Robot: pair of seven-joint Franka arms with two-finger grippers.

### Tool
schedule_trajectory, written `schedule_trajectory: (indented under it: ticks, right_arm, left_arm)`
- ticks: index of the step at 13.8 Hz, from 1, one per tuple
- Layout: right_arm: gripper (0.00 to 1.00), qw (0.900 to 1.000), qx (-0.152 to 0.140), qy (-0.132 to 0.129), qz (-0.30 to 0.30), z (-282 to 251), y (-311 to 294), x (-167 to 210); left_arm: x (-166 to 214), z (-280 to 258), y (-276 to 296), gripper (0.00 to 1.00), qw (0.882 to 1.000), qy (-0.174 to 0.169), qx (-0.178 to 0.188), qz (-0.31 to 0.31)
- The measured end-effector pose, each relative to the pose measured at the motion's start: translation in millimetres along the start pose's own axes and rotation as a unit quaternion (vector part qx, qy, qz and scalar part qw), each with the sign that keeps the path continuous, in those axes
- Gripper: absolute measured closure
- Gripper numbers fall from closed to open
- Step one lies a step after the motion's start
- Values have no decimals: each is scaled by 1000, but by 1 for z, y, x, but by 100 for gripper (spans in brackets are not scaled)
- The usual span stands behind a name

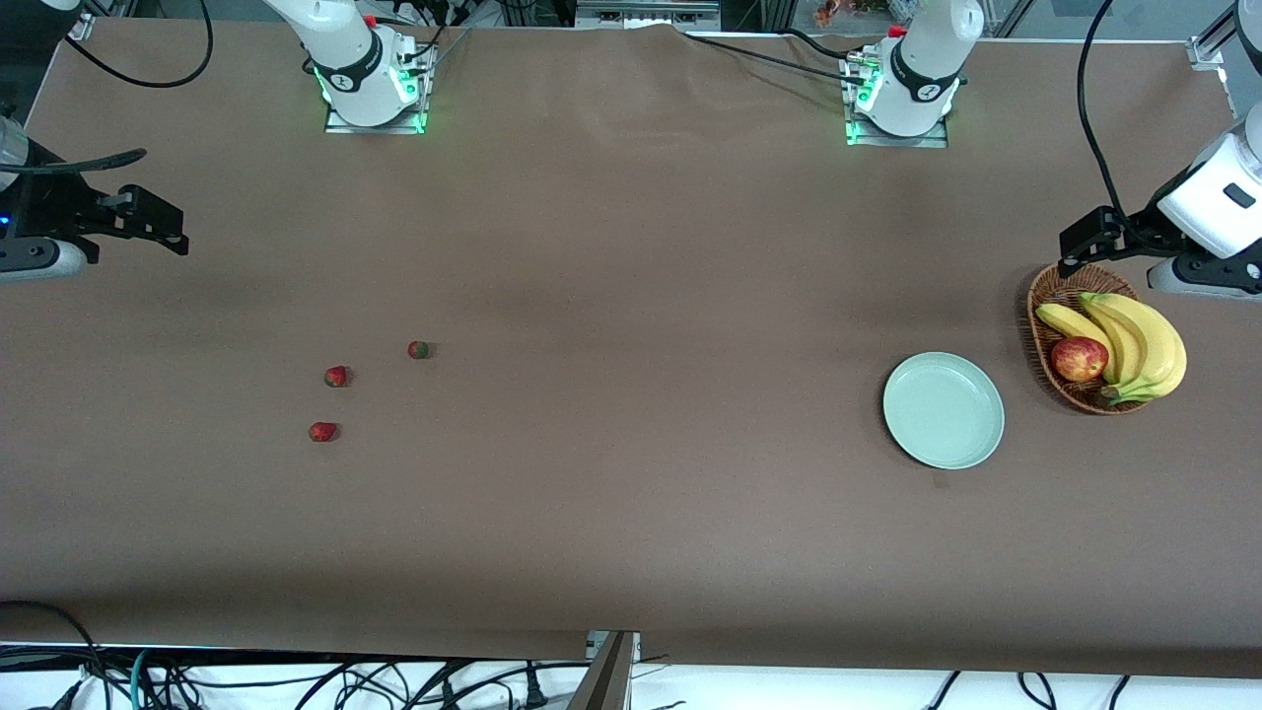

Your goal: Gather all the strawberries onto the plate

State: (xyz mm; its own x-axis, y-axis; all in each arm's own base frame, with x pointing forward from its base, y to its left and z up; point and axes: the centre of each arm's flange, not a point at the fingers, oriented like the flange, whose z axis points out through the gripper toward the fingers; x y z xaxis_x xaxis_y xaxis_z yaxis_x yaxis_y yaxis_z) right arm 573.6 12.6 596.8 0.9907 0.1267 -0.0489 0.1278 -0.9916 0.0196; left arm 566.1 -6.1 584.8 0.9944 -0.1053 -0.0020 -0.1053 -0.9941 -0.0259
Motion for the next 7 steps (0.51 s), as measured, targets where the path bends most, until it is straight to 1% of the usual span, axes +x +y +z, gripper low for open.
schedule_trajectory:
  ticks: [3,7]
  right_arm:
    - [0,1000,2,-12,0,18,1,10]
    - [0,1000,3,-4,-1,46,3,34]
  left_arm:
    - [0,0,0,0,1000,0,0,0]
    - [0,0,1,0,1000,0,0,1]
